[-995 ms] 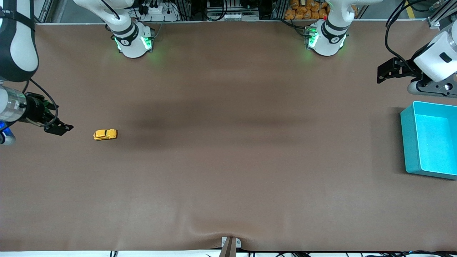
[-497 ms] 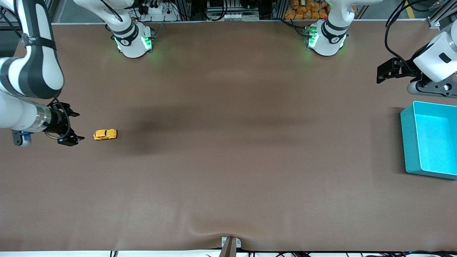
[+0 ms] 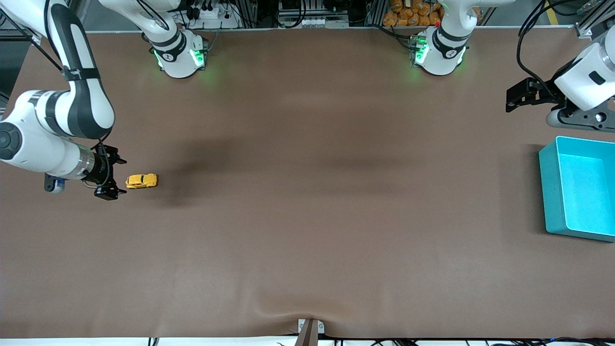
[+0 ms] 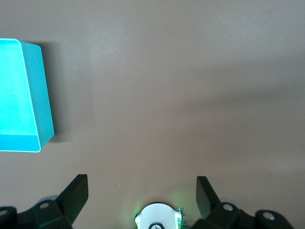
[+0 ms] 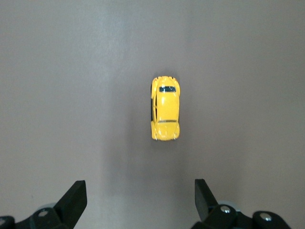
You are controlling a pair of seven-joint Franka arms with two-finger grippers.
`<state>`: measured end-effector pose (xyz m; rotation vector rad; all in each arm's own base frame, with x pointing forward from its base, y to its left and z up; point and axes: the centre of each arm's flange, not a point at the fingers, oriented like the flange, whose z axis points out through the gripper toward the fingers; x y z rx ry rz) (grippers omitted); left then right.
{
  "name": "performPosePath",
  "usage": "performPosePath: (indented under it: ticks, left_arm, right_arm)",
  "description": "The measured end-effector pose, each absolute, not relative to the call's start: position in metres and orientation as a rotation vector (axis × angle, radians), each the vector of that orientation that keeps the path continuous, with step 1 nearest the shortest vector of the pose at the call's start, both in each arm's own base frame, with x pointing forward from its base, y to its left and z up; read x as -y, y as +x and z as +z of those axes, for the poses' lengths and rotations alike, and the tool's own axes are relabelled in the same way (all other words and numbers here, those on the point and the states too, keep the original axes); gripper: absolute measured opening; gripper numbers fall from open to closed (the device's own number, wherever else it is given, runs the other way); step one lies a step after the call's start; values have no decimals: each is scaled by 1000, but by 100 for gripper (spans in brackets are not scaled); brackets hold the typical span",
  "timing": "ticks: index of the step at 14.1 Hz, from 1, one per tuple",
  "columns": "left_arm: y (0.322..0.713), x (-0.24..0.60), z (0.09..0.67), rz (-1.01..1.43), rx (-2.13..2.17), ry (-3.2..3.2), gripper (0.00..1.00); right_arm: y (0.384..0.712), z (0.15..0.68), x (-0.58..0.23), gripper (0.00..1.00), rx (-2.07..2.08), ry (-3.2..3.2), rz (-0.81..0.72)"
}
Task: Wind and store yellow beetle car
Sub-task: 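Lower the open right gripper over the yellow car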
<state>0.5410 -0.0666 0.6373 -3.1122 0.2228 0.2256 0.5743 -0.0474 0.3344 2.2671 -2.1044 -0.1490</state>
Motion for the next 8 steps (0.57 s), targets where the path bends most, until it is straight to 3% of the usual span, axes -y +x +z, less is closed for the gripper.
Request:
performPosePath:
  ticks: [8]
  left_arm:
    - [541,67,637,226,-224,-3112,100]
  right_arm:
    - [538,274,70,100,2195,2226,-76]
